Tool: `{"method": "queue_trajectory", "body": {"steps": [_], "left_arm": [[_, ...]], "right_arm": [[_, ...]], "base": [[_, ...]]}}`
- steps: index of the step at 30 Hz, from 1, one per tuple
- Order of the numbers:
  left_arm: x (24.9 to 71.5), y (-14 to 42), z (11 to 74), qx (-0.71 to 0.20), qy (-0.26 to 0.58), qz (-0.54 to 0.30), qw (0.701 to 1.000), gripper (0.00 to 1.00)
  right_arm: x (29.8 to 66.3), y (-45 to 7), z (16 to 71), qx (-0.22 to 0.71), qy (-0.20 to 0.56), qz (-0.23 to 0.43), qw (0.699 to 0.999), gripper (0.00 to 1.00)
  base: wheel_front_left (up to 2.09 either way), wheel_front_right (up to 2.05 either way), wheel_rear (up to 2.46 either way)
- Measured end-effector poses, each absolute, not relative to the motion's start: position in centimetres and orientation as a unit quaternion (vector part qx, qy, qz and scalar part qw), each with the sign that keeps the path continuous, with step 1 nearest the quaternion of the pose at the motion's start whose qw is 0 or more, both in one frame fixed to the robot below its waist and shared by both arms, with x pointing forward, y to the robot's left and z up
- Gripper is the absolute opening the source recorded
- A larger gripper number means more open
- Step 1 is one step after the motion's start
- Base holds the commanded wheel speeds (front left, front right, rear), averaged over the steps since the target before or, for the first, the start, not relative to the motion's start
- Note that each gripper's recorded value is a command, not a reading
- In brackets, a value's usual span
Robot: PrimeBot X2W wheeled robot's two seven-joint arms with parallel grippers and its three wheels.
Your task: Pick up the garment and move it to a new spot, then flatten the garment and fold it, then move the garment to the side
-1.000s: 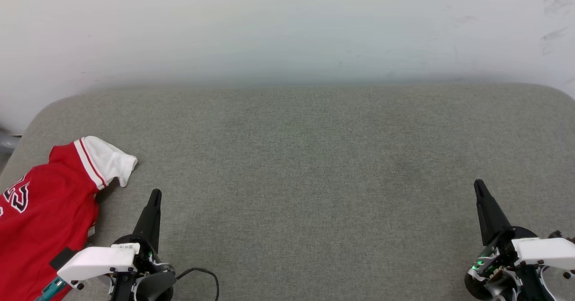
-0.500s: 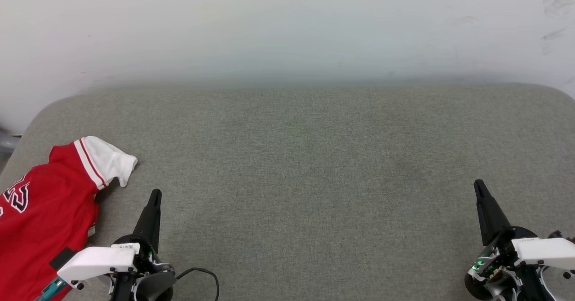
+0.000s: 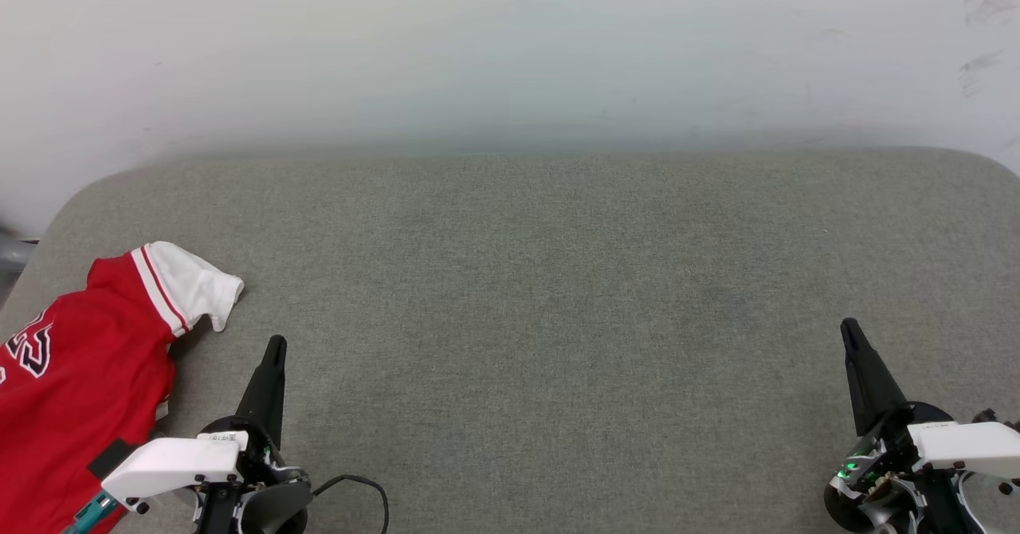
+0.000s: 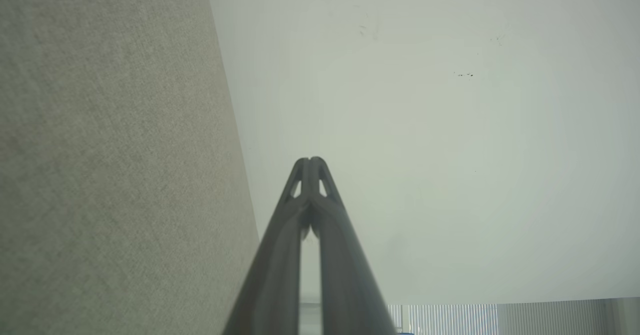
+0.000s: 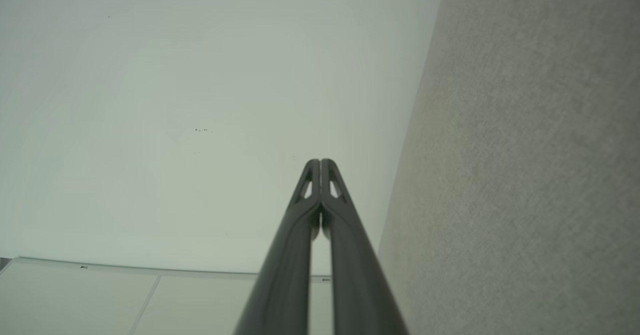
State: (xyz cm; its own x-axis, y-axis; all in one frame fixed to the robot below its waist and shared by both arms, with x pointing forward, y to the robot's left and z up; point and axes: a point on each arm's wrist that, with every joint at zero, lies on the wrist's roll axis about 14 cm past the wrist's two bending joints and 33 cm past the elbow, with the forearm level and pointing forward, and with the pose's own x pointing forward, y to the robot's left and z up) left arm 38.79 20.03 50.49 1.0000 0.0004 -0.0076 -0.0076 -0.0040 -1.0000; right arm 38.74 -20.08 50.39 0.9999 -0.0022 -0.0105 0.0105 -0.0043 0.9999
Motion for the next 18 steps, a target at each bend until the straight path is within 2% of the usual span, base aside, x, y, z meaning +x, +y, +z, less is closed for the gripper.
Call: {"method": "queue_trajectory", "body": {"steps": [14, 15, 18], "left_arm": [[38.8, 20.0, 50.5, -0.709, 0.003, 0.003, 0.706, 0.0], [38.7, 20.0, 50.3, -0.709, 0.005, 0.005, 0.705, 1.0], [38.0, 19.9, 48.7, -0.71, 0.021, 0.021, 0.704, 1.0]], "right_arm": [[38.7, -20.1, 50.4, 0.709, 0.003, -0.004, 0.706, 0.0], [38.7, -20.1, 50.2, 0.709, 0.005, -0.007, 0.705, 1.0], [37.9, -20.1, 48.6, 0.71, 0.02, -0.025, 0.704, 1.0]], "base": [[0.0, 0.0, 0.0], [0.0, 0.0, 0.0], [0.0, 0.0, 0.0]]}}
